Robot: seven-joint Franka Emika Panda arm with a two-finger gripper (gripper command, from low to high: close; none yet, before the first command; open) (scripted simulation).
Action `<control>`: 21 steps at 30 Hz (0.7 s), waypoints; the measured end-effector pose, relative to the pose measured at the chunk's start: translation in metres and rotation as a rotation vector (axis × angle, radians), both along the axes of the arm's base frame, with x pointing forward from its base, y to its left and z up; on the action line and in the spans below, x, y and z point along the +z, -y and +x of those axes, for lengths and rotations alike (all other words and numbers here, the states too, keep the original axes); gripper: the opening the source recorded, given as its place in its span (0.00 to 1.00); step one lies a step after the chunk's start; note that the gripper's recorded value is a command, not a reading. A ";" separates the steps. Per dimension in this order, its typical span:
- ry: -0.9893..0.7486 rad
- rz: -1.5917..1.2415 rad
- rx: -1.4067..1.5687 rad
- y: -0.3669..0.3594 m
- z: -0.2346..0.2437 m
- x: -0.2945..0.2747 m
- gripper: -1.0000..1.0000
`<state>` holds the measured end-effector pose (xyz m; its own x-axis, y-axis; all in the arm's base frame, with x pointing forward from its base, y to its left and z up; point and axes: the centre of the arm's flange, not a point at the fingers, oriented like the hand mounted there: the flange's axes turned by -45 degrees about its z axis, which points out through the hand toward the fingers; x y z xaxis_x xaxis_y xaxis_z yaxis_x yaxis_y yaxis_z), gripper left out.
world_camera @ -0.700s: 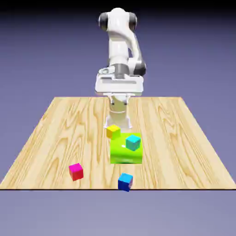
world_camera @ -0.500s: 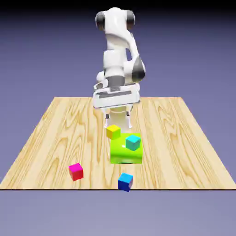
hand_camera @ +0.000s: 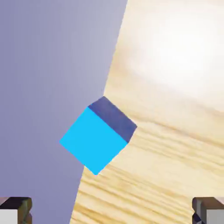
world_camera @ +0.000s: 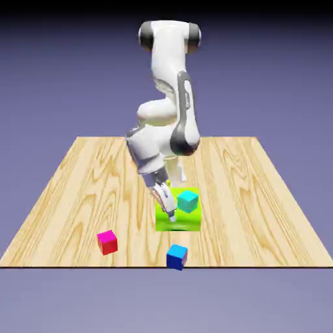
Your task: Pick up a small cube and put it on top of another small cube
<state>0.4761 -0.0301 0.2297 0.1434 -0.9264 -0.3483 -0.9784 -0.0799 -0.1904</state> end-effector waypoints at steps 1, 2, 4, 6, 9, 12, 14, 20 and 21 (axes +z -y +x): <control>-0.029 0.019 -0.055 0.000 0.002 -0.008 0.50; -0.055 0.037 -0.110 0.001 0.005 -0.015 0.50; -0.100 0.069 -0.218 0.001 0.010 -0.027 0.50; -0.136 0.099 -0.322 0.001 0.017 -0.037 0.50; -0.169 0.142 -0.467 -0.001 0.029 -0.048 0.50; -0.170 0.146 -0.485 -0.006 0.034 -0.060 0.50; -0.169 0.145 -0.485 -0.014 0.038 -0.086 0.50; -0.167 0.146 -0.485 -0.014 0.038 -0.085 0.00; -0.167 0.146 -0.485 -0.009 0.036 -0.072 0.00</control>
